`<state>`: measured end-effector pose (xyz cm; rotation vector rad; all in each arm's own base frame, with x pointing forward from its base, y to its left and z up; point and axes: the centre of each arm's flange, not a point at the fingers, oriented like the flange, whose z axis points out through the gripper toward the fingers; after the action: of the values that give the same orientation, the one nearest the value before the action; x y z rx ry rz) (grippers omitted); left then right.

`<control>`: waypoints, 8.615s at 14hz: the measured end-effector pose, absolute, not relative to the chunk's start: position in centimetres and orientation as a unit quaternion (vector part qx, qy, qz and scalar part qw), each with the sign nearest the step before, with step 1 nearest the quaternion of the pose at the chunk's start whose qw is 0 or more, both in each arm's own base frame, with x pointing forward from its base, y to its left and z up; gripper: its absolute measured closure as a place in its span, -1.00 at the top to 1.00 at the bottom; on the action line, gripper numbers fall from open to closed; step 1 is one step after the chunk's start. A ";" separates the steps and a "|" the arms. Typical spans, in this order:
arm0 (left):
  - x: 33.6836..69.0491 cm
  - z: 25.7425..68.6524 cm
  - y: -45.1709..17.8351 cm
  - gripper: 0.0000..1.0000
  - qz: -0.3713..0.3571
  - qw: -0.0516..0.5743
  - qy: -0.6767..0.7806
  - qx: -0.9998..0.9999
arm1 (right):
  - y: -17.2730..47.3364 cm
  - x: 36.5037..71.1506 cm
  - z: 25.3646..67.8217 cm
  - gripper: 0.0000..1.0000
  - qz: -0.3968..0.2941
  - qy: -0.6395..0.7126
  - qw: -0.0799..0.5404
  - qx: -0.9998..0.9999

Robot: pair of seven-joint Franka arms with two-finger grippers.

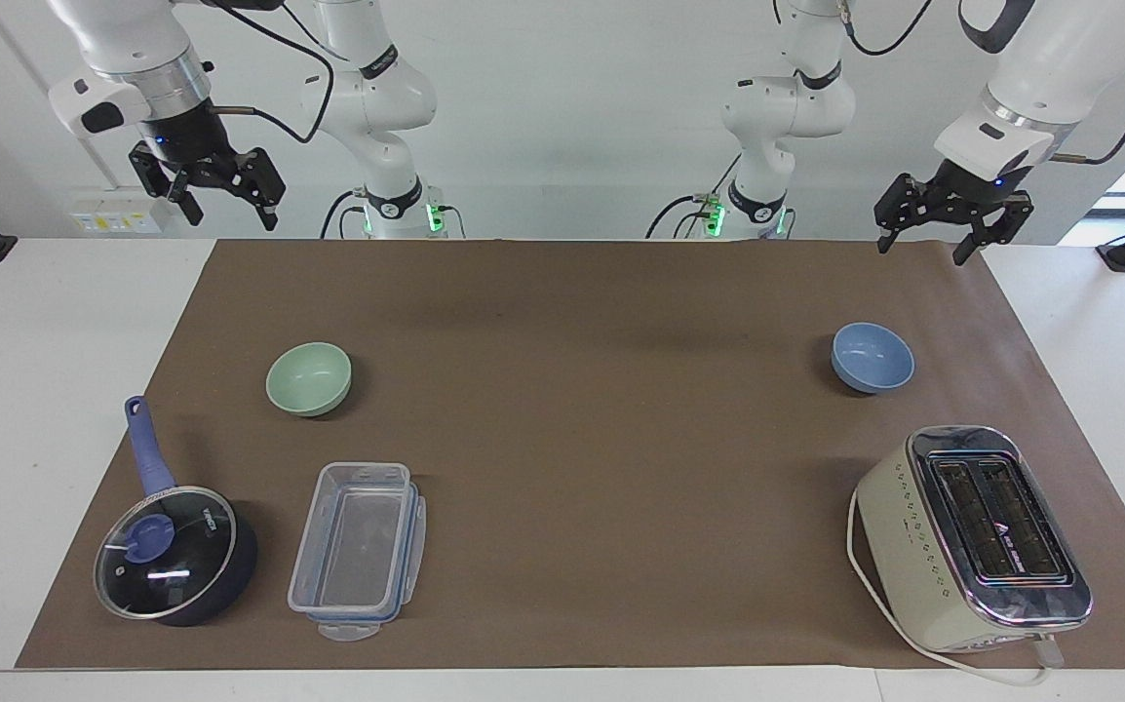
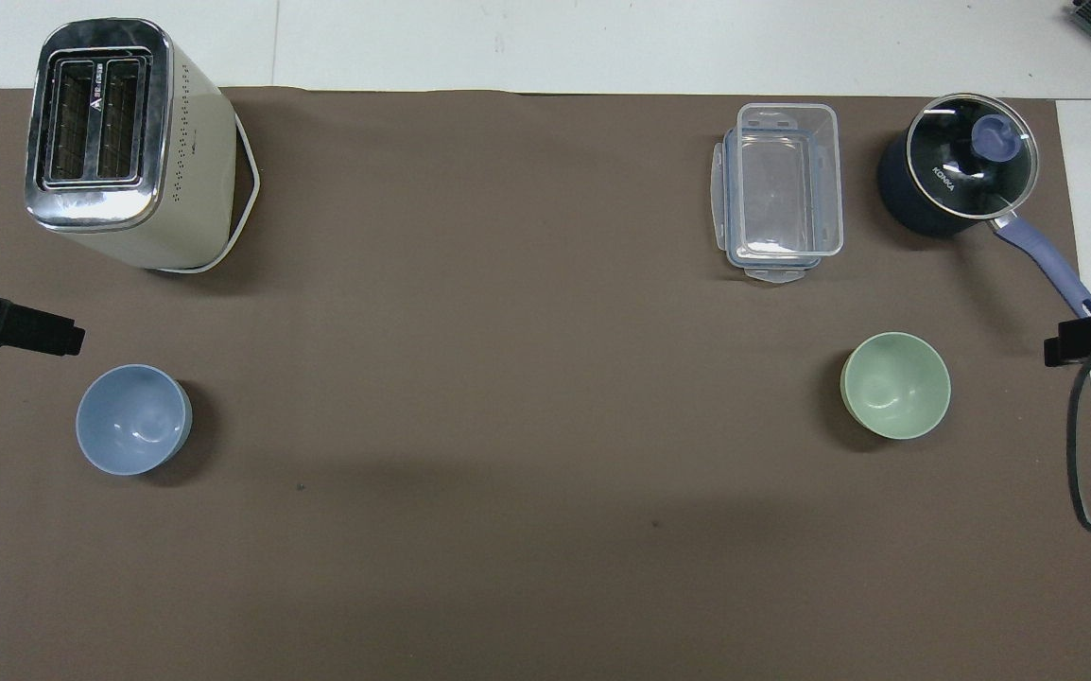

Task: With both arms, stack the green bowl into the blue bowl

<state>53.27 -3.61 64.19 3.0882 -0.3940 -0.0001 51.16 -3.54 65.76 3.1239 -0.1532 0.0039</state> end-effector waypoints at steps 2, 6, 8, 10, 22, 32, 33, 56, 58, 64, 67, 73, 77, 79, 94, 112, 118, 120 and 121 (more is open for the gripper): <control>53.3 64.2 -3.6 1.00 0.000 0.014 -0.126 0.992 | -3.6 51.2 65.8 1.00 0.001 -0.049 0.007 0.999; 53.3 64.2 -3.6 1.00 0.000 0.014 -0.126 0.992 | -3.6 51.2 65.8 1.00 0.001 -0.049 0.007 0.999; 53.3 64.2 -3.6 1.00 0.000 0.014 -0.126 0.992 | -3.6 51.2 65.8 1.00 0.001 -0.050 0.007 0.999; 53.3 64.1 -3.6 1.00 0.000 0.014 -0.126 0.992 | -3.6 51.2 65.8 1.00 0.001 -0.050 0.007 0.999; 53.3 64.1 -3.5 1.00 0.000 0.015 -0.125 0.992 | -3.8 51.1 65.7 1.00 0.000 -0.051 0.007 0.999; 53.3 63.9 -2.9 1.00 -0.002 0.027 -0.118 0.993 | -4.0 51.1 65.6 1.00 -0.001 -0.053 0.007 0.999; 53.3 63.9 -2.9 1.00 -0.002 0.027 -0.118 0.993 | -4.0 51.1 65.6 1.00 -0.001 -0.053 0.007 0.999; 50.9 43.8 15.9 1.00 0.010 0.139 -0.173 0.975 | -4.0 51.1 65.6 1.00 -0.002 -0.053 0.007 0.999; 50.2 40.6 17.7 1.00 0.014 0.144 -0.172 0.974 | -4.1 51.1 65.6 1.00 -0.002 -0.054 0.007 0.999; 50.8 34.0 18.0 0.99 0.028 0.148 -0.143 0.978 | -4.1 51.1 65.6 1.00 -0.002 -0.054 0.007 0.999; 50.6 32.5 17.1 0.81 0.030 0.150 -0.139 0.978 | -4.1 51.1 65.6 1.00 -0.002 -0.054 0.007 0.999; 51.0 32.3 15.6 0.09 0.029 0.150 -0.126 0.980 | -4.1 51.1 65.6 1.00 -0.002 -0.054 0.007 0.999; 51.0 32.2 15.6 -0.86 0.028 0.150 -0.125 0.980 | -4.1 51.1 65.6 1.00 -0.002 -0.054 0.007 0.999; 50.9 32.2 15.6 -0.91 0.029 0.150 -0.125 0.980 | -4.1 51.1 65.6 1.00 -0.002 -0.054 0.007 0.999; 49.6 40.5 -2.6 -0.91 0.071 0.132 -0.154 0.977 | -4.2 50.9 65.8 1.00 -0.001 -0.054 0.006 0.999; 44.7 34.1 -32.4 -0.91 0.065 0.106 -0.108 0.986 | -4.2 50.9 65.8 1.00 -0.001 -0.055 0.006 0.998; 44.7 32.6 -32.8 -0.91 0.064 0.102 -0.110 0.987 | -4.3 50.9 65.8 1.00 -0.001 -0.055 0.006 0.998; 44.7 32.5 -32.8 -0.62 0.063 0.102 -0.110 0.987 | -4.3 50.9 65.8 1.00 -0.001 -0.055 0.006 0.998; 44.8 32.6 -32.8 -0.42 0.064 0.102 -0.110 0.987 | -4.3 50.9 65.8 1.00 -0.001 -0.055 0.006 0.998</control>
<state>44.75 -32.80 32.55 2.9136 -0.3246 0.1885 50.85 -4.28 65.75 3.1247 -0.1732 -0.0028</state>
